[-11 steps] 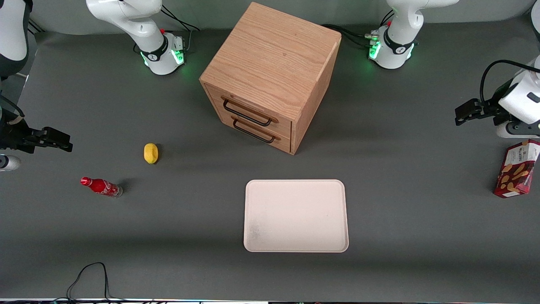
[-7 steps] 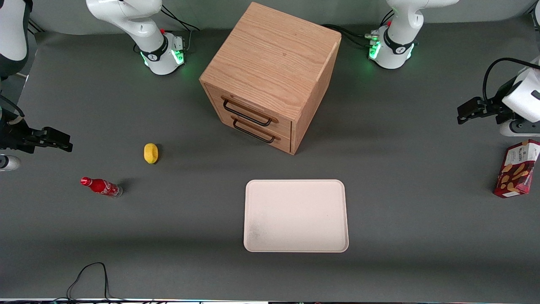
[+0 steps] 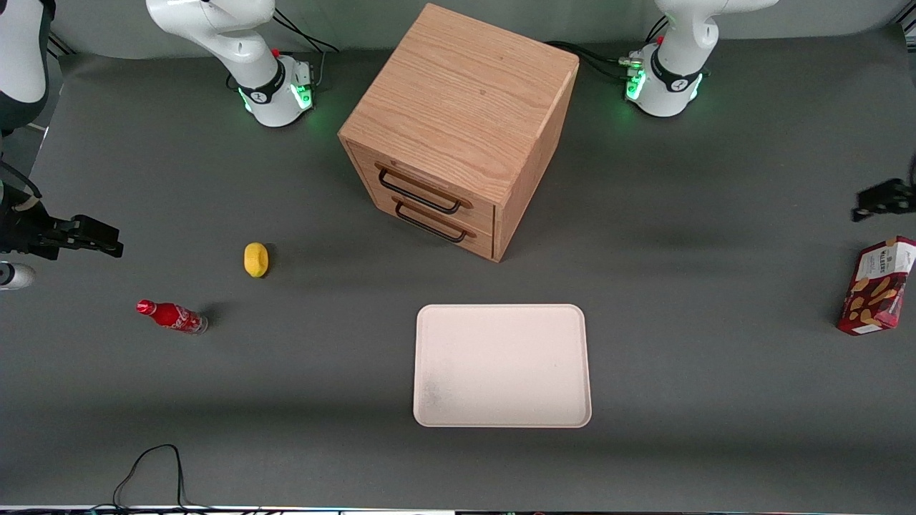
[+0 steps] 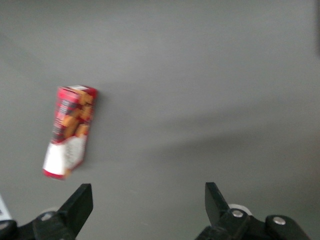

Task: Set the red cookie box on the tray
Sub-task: 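Move the left gripper, open, toward the red tartan shortbread box, then lower the left gripper onto the shortbread box and close on it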

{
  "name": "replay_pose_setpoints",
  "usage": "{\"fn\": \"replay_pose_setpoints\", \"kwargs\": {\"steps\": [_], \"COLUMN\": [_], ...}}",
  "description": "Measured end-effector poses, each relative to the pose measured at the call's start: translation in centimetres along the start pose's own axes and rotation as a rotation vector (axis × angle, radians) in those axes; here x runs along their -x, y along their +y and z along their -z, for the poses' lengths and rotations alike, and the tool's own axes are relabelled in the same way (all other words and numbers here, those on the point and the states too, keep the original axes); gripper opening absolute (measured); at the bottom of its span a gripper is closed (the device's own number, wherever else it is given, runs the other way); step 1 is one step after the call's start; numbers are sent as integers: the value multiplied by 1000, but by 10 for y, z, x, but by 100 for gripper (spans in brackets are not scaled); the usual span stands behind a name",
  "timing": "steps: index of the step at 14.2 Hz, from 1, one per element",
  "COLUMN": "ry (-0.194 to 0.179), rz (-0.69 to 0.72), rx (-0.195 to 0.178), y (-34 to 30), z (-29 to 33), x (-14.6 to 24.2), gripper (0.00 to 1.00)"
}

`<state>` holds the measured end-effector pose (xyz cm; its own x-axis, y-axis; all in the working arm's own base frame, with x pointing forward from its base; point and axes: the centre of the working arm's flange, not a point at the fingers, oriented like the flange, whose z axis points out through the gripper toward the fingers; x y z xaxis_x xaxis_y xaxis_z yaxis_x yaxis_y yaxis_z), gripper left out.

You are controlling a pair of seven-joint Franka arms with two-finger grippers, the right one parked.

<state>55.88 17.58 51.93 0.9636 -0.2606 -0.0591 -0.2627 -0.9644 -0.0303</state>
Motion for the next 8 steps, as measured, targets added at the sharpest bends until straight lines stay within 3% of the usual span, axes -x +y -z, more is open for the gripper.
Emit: {"fn": "replay_pose_setpoints", "kwargs": {"steps": [5, 8], "ry": [18, 33], "rz": [-285, -400], "rx": [-87, -54], "y": [-93, -133], "z": [-75, -133], "x": [8, 18], "gripper": [100, 100]}}
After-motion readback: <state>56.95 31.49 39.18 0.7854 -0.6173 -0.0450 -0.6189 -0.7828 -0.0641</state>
